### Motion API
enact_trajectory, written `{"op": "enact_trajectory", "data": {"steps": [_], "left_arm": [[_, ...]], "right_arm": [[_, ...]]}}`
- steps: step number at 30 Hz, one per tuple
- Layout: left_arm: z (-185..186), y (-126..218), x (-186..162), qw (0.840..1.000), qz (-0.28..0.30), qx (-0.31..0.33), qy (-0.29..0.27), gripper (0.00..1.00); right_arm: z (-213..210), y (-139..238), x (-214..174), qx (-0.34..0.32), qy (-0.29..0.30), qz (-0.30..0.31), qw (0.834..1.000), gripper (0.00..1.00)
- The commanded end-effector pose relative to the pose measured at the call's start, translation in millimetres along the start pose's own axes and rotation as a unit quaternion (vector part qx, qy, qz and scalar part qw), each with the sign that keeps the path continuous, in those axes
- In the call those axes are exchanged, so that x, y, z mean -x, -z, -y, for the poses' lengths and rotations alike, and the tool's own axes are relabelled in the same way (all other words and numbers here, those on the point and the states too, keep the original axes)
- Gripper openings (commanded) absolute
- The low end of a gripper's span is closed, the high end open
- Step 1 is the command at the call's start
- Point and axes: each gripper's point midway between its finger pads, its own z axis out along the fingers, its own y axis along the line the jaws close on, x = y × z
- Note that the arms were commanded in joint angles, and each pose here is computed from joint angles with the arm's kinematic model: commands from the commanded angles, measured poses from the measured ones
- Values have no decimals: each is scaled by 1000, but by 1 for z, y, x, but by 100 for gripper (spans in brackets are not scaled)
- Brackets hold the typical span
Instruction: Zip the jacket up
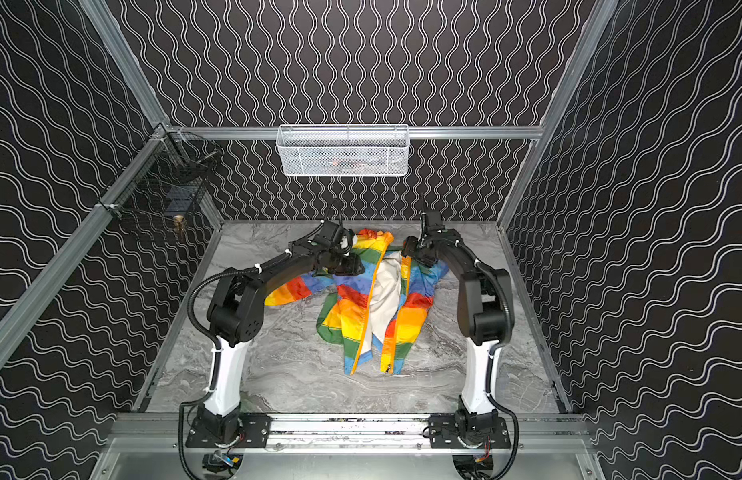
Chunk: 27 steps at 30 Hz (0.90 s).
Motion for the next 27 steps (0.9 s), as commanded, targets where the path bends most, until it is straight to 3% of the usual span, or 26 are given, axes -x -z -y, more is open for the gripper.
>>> {"op": "enact_trajectory", "data": {"steps": [1, 11, 16, 24, 27], "left_arm": [[-1, -5, 13, 999, 16, -32, 17, 41], [-21, -24, 13, 999, 8, -38, 37, 40], [-33, -27, 10, 998, 5, -34, 49, 40], [-43, -26, 16, 998, 11, -29, 55, 39], [-46, -25, 20, 998, 16, -22, 52, 39]], "right_arm": [[10, -12, 9, -49, 3, 4, 999, 67], [17, -50, 25, -77, -10, 10, 997, 65], [9, -47, 37, -65, -10, 29, 997, 53], [-18, -29, 57, -17, -9, 55, 998, 22], [-30, -21, 64, 5, -9, 63, 998, 17]]}}
